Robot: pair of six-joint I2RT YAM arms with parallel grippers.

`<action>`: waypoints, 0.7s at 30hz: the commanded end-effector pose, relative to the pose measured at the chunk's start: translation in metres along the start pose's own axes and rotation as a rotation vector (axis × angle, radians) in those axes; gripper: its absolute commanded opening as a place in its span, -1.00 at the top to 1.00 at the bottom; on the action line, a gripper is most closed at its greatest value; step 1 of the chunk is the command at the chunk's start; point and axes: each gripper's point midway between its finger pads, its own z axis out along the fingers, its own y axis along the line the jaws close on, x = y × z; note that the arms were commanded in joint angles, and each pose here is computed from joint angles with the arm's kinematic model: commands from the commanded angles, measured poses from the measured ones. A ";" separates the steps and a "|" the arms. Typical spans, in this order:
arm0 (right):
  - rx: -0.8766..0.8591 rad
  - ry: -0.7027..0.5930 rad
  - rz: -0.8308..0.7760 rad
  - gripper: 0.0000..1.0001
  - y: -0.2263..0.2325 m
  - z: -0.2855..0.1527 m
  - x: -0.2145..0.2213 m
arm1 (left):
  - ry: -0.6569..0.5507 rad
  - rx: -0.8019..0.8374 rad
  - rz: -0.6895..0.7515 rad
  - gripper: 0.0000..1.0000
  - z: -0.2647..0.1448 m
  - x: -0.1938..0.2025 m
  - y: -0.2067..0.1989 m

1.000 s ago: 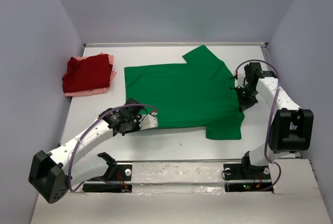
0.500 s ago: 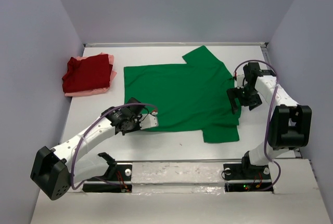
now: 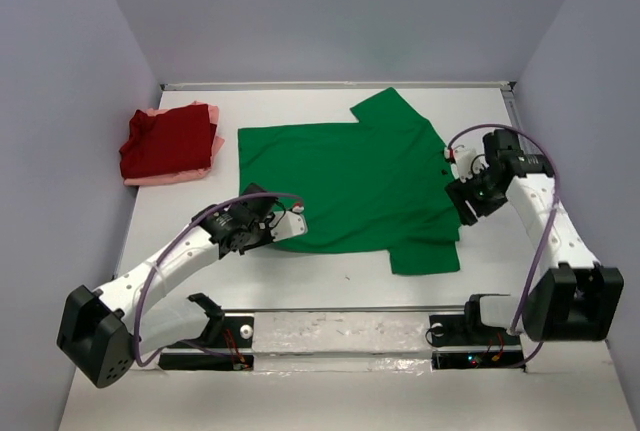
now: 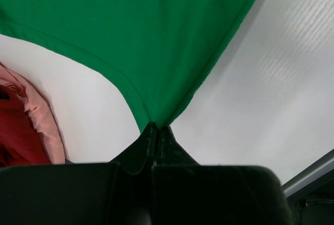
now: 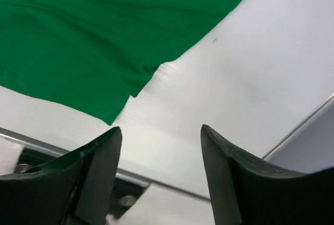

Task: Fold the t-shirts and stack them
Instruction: Pick up the flattened T-shirt from the center of the board.

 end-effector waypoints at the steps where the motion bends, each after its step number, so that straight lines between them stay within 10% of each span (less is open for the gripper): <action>1: 0.030 -0.192 -0.306 -0.39 0.000 -0.039 -0.020 | -0.119 -0.060 -0.101 1.00 -0.006 -0.024 0.014; 8: 0.014 -0.233 -0.607 -0.61 0.009 -0.022 -0.010 | -0.204 -0.020 -0.216 1.00 0.008 -0.036 0.021; 21: -0.206 -0.119 -0.686 -0.60 0.014 0.031 -0.009 | -0.152 -0.022 -0.323 1.00 0.023 -0.016 0.040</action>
